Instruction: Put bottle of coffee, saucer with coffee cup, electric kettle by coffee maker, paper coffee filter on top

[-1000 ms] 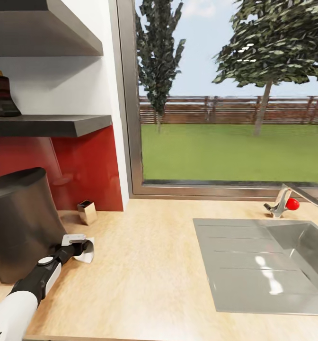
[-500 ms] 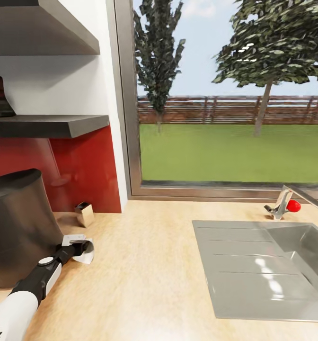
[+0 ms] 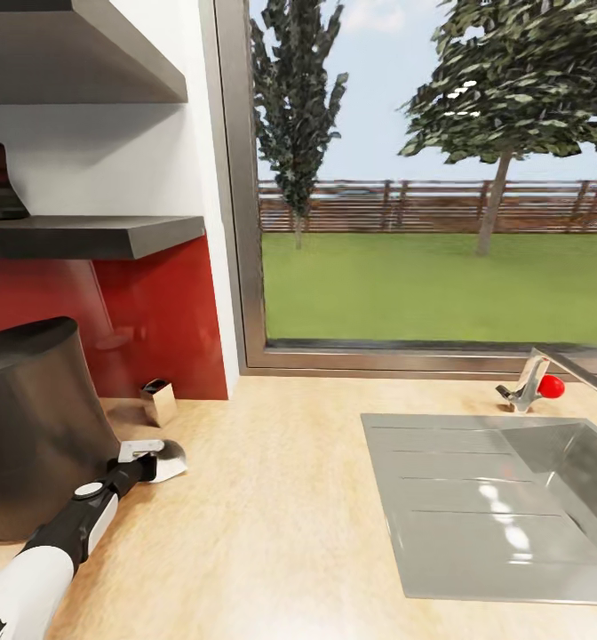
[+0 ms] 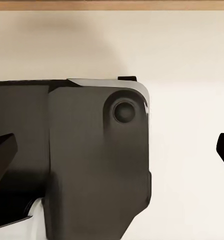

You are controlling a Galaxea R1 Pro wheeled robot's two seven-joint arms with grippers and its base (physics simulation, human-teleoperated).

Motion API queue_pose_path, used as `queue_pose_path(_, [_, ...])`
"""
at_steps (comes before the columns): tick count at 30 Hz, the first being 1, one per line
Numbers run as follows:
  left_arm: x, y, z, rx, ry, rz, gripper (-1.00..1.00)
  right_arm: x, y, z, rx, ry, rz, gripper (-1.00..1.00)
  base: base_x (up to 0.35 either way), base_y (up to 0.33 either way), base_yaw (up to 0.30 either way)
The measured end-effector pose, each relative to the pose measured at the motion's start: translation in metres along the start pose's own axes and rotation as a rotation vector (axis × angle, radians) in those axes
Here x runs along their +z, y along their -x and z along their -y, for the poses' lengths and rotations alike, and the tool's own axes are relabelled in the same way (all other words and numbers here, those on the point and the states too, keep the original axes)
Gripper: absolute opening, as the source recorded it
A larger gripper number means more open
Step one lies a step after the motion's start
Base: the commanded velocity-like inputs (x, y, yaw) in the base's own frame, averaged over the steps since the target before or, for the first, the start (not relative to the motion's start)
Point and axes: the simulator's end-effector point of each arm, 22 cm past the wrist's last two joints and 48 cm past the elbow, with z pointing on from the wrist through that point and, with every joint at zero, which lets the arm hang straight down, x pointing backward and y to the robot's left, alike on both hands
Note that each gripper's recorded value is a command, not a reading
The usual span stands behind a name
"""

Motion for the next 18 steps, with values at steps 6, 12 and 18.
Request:
queue_pose_path(6, [0.000, 0.000, 0.000, -0.001, 0.000, 0.000, -1.00, 0.000, 0.000, 0.000, -0.001, 0.001, 0.000, 1.00, 0.000, 0.000, 0.000])
queue_pose_path(12, [0.000, 0.000, 0.000, -0.001, 0.000, 0.000, -1.00, 0.000, 0.000, 0.000, -0.002, 0.000, 0.000, 1.00, 0.000, 0.000, 0.000])
queue_pose_path(18, [0.000, 0.020, 0.000, 0.005, -0.004, 0.037, -1.00, 0.000, 0.000, 0.000, 0.000, 0.000, 0.000, 1.00, 0.000, 0.000, 0.000])
